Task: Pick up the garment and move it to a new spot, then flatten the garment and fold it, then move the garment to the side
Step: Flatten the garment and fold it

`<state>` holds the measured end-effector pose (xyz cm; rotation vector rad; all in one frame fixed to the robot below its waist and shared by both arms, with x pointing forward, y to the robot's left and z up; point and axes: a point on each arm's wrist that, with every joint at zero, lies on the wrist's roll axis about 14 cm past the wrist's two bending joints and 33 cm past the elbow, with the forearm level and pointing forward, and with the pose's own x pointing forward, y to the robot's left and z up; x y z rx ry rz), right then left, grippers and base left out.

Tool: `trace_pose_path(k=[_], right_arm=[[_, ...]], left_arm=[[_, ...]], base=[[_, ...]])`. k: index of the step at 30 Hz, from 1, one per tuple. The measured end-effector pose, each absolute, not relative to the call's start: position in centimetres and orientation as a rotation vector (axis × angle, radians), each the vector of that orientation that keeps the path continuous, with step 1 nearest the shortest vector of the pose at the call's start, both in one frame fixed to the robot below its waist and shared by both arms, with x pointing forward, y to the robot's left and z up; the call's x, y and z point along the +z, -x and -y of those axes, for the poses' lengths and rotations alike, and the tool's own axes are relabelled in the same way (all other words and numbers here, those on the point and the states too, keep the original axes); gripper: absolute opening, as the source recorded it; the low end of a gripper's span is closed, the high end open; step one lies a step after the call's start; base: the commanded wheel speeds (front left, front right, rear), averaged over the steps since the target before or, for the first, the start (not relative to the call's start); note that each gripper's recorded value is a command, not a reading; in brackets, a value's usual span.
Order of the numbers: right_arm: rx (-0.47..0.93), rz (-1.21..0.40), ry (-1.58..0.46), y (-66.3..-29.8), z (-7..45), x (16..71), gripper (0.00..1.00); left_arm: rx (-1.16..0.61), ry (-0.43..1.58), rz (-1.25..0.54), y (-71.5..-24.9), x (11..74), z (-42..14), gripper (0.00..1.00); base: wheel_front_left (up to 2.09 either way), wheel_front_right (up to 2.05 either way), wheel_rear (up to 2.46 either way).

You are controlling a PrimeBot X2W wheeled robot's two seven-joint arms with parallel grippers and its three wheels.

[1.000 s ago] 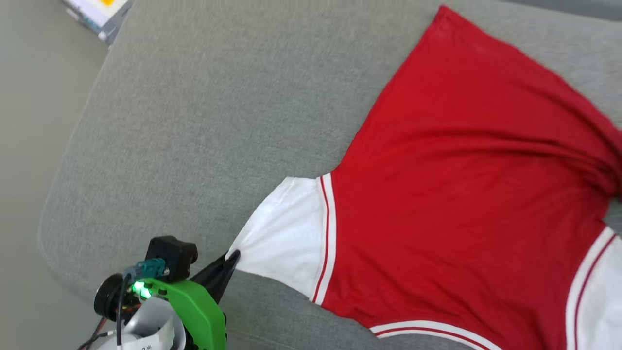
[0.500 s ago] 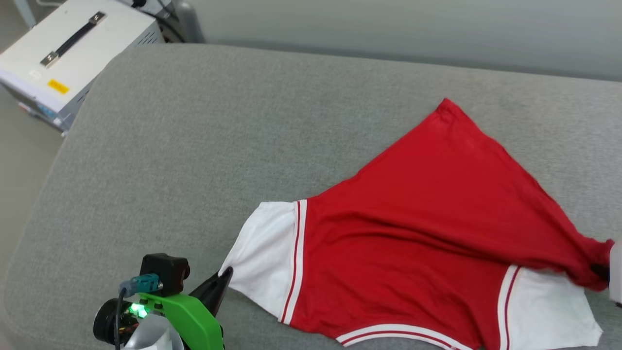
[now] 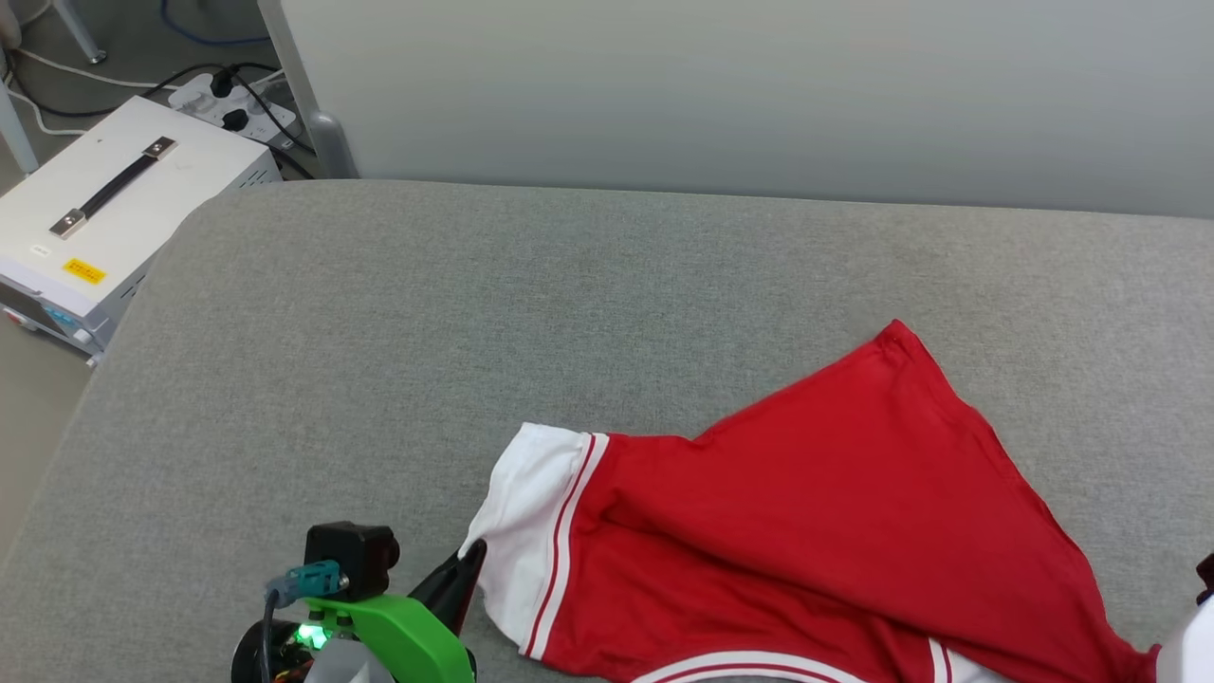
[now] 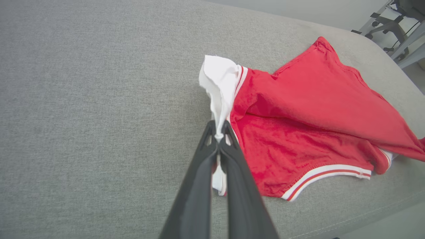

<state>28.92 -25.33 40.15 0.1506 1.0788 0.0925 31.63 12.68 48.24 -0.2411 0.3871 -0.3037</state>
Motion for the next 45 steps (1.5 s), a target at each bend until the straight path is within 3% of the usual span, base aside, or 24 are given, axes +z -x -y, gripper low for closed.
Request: trace_pose_path(k=[1,2,8,14,21,33,45], right_arm=[[0.093,-1.087,-0.154,-28.6,25.2,40.0,0.00],[0.099,-1.074,-0.157,-28.8,24.9,40.1,1.00],[0.160,-0.996,-0.155,-31.5,23.4,42.2,1.00],[0.256,-0.853,-0.075,-37.4,21.5,47.0,1.00],[0.356,-0.806,-0.038,-43.5,17.8,48.9,1.00],[0.352,-0.944,0.071,-50.8,15.3,43.2,1.00],[0.386,-1.021,0.143,-53.2,13.3,38.0,1.00]], left_arm=[[-0.304,0.245,-0.387,-31.6,48.2,-12.6,0.00],[-0.302,0.248,-0.397,-31.6,47.8,-12.5,0.00],[-0.303,0.243,-0.409,-31.7,47.4,-12.6,0.00],[-0.312,0.248,-0.405,-32.3,47.6,-12.4,0.00],[-0.316,0.239,-0.399,-33.3,48.1,-12.7,0.00],[-0.245,0.241,-0.436,-34.1,46.6,-14.6,0.00],[-0.186,0.264,-0.487,-33.7,44.7,-15.5,0.00]], base=[[0.00,0.00,0.00],[0.00,0.00,0.00],[0.00,0.00,0.00],[0.00,0.00,0.00],[0.00,0.00,0.00],[0.00,0.00,0.00],[0.00,0.00,0.00]])
